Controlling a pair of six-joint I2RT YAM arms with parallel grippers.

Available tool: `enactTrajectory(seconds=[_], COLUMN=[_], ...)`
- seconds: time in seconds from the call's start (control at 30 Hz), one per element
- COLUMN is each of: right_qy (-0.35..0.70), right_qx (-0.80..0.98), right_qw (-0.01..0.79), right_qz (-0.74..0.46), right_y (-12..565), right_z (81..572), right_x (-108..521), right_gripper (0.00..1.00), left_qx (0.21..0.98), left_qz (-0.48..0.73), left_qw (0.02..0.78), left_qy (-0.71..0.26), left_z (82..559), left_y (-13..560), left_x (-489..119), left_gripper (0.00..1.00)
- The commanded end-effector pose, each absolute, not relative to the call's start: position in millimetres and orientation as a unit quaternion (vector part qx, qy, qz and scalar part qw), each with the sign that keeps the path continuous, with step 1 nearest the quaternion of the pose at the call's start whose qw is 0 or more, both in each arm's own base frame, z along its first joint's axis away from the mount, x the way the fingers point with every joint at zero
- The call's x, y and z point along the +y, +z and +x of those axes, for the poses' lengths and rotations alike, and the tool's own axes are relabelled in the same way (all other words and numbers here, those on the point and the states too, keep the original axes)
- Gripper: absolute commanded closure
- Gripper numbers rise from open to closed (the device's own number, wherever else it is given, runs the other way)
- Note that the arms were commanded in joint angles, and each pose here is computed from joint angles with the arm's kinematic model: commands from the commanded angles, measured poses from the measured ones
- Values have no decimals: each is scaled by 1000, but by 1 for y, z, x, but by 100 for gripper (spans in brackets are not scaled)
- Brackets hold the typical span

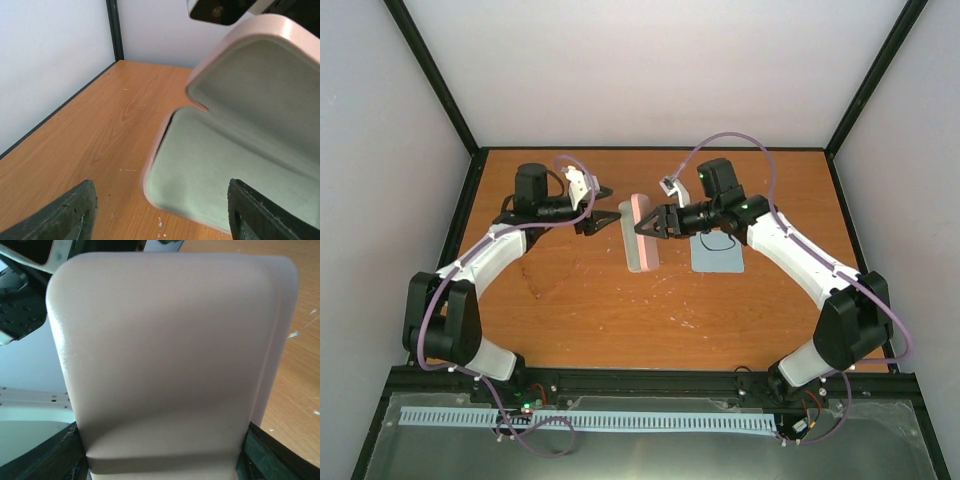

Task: Organize the sunglasses
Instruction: Open the sunglasses case.

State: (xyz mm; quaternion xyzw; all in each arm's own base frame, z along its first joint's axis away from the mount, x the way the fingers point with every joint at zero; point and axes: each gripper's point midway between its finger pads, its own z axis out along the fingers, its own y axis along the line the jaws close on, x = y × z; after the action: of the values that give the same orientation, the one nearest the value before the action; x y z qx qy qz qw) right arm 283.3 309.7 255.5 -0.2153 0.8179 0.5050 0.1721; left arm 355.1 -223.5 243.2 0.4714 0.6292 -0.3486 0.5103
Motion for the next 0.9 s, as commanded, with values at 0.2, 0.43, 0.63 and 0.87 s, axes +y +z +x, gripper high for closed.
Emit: enactTrajectory(seconds=[0.2, 0.43, 0.63, 0.87], right_qy=[569, 576, 579, 577], right_qx=[769, 756, 751, 745], right_qw=[28, -14, -33, -66], right_qz=[-290, -309, -317, -329], right_y=[248, 243, 240, 236], right_z=[239, 237, 239, 229], right_x=[317, 321, 324, 329], right_gripper=[97, 97, 97, 97], left_qx=[513, 394, 323, 306], left_qz=[570, 662, 694, 686], left_qw=[550, 568, 574, 583], left_qy=[-333, -291, -291, -309], left_z=[334, 301, 277, 278], left_y=[273, 260, 254, 263], left_x=[-230, -230, -229, -232], left_gripper=[32, 33, 38, 38])
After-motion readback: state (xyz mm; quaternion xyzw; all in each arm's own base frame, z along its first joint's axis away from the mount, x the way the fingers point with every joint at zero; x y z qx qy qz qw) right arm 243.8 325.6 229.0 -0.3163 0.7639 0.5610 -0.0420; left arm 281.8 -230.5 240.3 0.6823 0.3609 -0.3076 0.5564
